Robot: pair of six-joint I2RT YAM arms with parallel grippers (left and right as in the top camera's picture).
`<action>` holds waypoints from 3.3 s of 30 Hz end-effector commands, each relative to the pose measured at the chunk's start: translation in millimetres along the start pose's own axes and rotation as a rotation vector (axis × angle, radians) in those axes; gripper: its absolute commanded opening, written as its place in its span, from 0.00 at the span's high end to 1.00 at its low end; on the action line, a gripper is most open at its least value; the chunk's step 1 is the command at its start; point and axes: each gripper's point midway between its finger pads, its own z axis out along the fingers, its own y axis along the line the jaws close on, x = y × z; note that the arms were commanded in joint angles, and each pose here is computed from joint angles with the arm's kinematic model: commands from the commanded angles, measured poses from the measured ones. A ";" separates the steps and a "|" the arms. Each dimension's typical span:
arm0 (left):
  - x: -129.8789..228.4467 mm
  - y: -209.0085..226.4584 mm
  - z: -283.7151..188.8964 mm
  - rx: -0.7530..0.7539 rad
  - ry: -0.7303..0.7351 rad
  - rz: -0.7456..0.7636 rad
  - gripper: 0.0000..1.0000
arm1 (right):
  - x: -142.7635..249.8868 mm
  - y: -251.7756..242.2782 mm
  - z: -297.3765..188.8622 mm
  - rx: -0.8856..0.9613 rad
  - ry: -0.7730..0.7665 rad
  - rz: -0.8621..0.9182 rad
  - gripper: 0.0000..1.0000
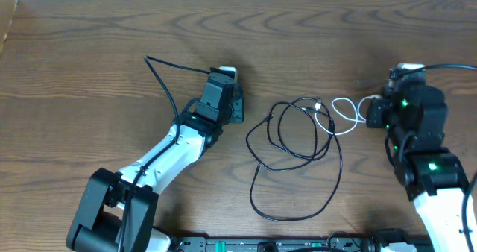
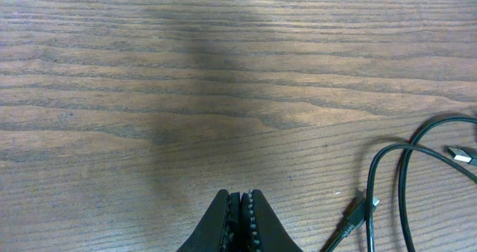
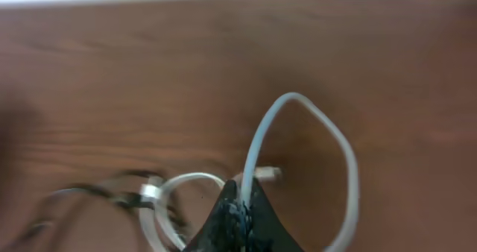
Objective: Untangle cables
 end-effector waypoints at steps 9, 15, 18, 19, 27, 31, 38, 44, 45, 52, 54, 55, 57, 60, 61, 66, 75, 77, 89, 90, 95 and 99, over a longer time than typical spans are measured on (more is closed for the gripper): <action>-10.4 -1.2 -4.8 0.003 -0.027 0.005 0.92 | 54.6 -71.3 47.9 0.407 0.231 0.016 0.98; -10.4 -1.2 -4.8 0.003 -0.027 0.005 0.92 | 81.6 -99.3 69.6 0.482 0.326 0.064 0.81; -10.4 -1.2 -4.8 0.003 -0.027 0.005 0.92 | 95.4 -110.3 75.6 0.501 0.372 0.103 0.33; -10.4 -1.2 -4.8 0.003 -0.027 0.005 0.92 | 97.8 -110.8 77.1 0.494 0.381 0.110 0.24; -10.6 -1.3 -4.8 0.003 -0.028 0.005 0.92 | 106.5 -23.2 87.0 -0.003 0.457 0.216 0.42; -10.6 -1.3 -4.8 0.003 -0.028 0.005 0.92 | 124.6 16.9 70.6 -0.187 0.579 0.302 0.48; -10.7 -1.3 -4.8 0.003 -0.028 0.005 0.92 | 140.9 37.3 55.3 -0.253 0.689 0.443 0.72; -11.0 -1.4 -4.8 0.003 -0.029 0.005 0.92 | 171.9 32.5 58.1 -0.150 0.735 0.633 0.90; -11.0 -1.4 -4.8 0.003 -0.029 0.005 0.92 | 177.2 29.9 60.1 -0.128 0.730 0.651 0.91; -11.5 -1.6 -4.8 0.004 -0.031 0.005 0.92 | 193.8 27.3 83.8 -0.134 0.573 0.743 0.74; -11.5 -1.6 -4.8 0.004 -0.031 0.005 0.92 | 193.1 27.4 86.3 -0.143 0.548 0.752 0.72; -11.5 -1.6 -4.8 0.004 -0.031 0.005 0.92 | 193.0 27.4 87.1 -0.146 0.538 0.751 0.71; -11.5 -1.6 -4.8 0.004 -0.031 0.005 0.92 | 193.5 26.8 88.4 -0.146 0.524 0.751 0.71; -11.5 -1.6 -4.8 0.004 -0.031 0.005 0.92 | 198.5 22.7 90.8 -0.101 0.496 0.774 0.64; -11.5 -1.6 -4.8 0.004 -0.031 0.005 0.92 | 199.4 22.1 91.3 -0.090 0.488 0.773 0.63; -11.5 -1.6 -4.8 0.004 -0.031 0.005 0.92 | 196.2 28.5 93.1 -0.093 0.459 0.736 0.63; -11.5 -1.6 -4.8 0.005 -0.031 0.001 0.92 | 197.6 32.8 93.6 -0.042 0.428 0.661 0.66; -11.5 -1.6 -4.8 0.005 -0.031 0.001 0.92 | 197.5 32.9 93.7 -0.038 0.425 0.656 0.66; -11.5 -1.6 -4.8 0.005 -0.031 0.001 0.92 | 211.0 31.4 105.7 -0.003 0.446 0.702 0.94; -11.5 -1.6 -4.8 0.005 -0.031 0.001 0.92 | 211.5 32.1 105.5 -0.006 0.450 0.702 0.99; -11.6 -1.6 -4.8 0.004 -0.032 0.001 0.92 | 174.8 53.0 97.8 -0.172 0.390 0.655 0.99; -12.3 -1.8 -4.8 0.005 -0.035 0.001 0.92 | 114.2 62.1 77.1 -0.277 0.256 0.657 0.99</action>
